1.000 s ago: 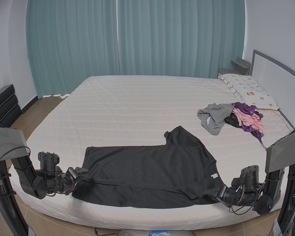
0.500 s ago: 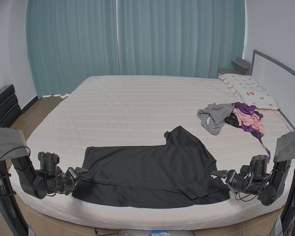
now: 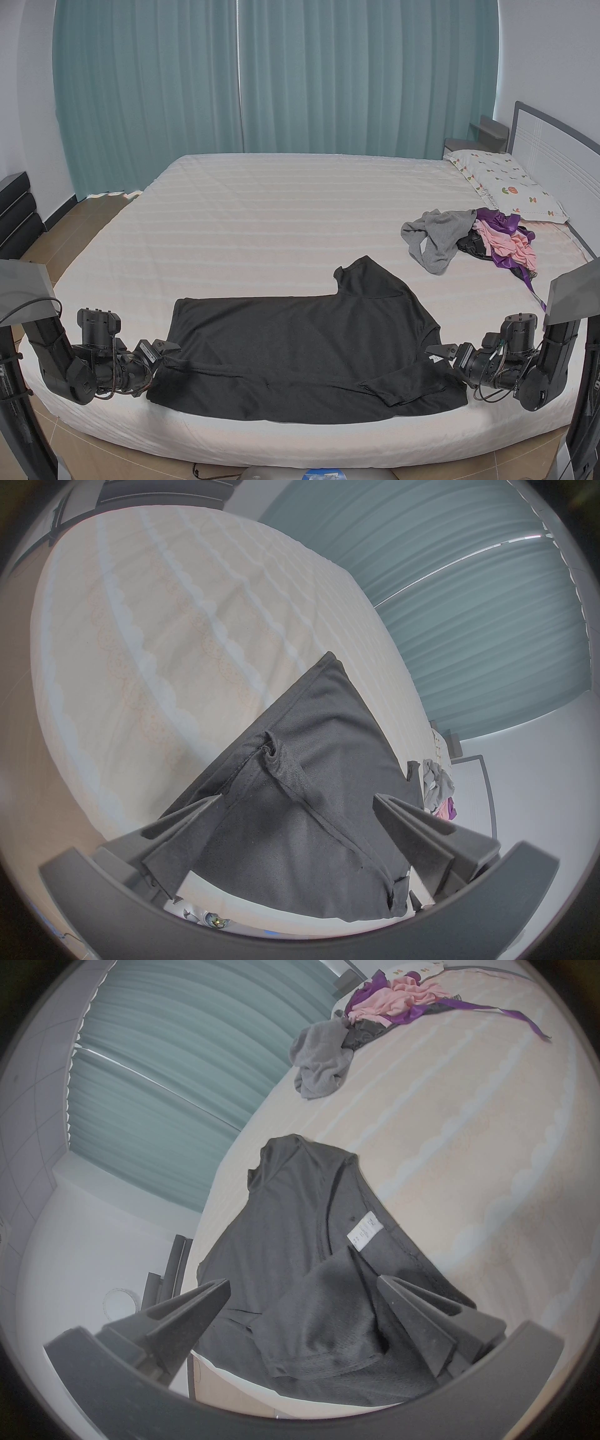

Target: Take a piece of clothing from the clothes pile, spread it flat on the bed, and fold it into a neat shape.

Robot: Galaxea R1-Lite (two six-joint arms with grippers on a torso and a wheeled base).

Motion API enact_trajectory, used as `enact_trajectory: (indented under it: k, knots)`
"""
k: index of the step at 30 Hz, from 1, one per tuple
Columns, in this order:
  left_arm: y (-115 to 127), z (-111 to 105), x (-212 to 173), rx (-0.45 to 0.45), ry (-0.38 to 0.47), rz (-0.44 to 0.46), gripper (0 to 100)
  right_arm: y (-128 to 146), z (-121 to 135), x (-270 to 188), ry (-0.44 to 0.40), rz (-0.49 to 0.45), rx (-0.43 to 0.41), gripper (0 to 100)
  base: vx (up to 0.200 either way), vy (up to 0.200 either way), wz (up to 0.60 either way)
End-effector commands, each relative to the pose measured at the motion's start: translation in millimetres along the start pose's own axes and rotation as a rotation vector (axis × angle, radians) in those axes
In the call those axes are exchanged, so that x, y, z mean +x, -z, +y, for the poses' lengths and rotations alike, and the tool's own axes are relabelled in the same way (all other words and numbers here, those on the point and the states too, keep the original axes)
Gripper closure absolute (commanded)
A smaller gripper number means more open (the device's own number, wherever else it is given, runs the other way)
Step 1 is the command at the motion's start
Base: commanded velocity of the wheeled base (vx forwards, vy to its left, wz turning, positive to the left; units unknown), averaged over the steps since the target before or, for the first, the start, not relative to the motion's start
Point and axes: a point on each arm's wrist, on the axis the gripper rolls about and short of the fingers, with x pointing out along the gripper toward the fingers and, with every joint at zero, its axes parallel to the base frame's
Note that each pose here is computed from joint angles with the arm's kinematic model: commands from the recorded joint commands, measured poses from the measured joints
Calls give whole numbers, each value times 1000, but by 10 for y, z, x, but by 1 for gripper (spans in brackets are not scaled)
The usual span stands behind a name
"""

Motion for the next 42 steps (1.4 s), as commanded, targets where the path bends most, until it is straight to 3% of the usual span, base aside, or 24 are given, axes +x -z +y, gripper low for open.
enact_trajectory:
  k: [1, 9, 10, 39, 40, 42]
  knots:
    - [-1, 2, 3, 0, 0, 0, 0, 88, -106, 73, 34, 41, 14, 0, 0, 0, 0]
    - [2, 5, 2, 0, -1, 1, 0, 162, -115, 93, 41, 71, 3, 0, 0, 0, 0]
    - [2, 5, 2, 0, -1, 1, 0, 170, -119, 86, 44, 74, 2, 100, 0, 0, 0]
    - [-8, 0, 4, 0, 2, -3, 0, 150, -56, -231, 42, 36, 12, 100, 0, 0, 0]
    - [-8, 0, 4, 0, 2, -3, 0, 150, -56, -231, 42, 36, 12, 0, 0, 0, 0]
    - [-40, -21, 14, 4, 10, -14, 0, 137, -51, -207, 36, 32, 7, 0, 0, 0, 0]
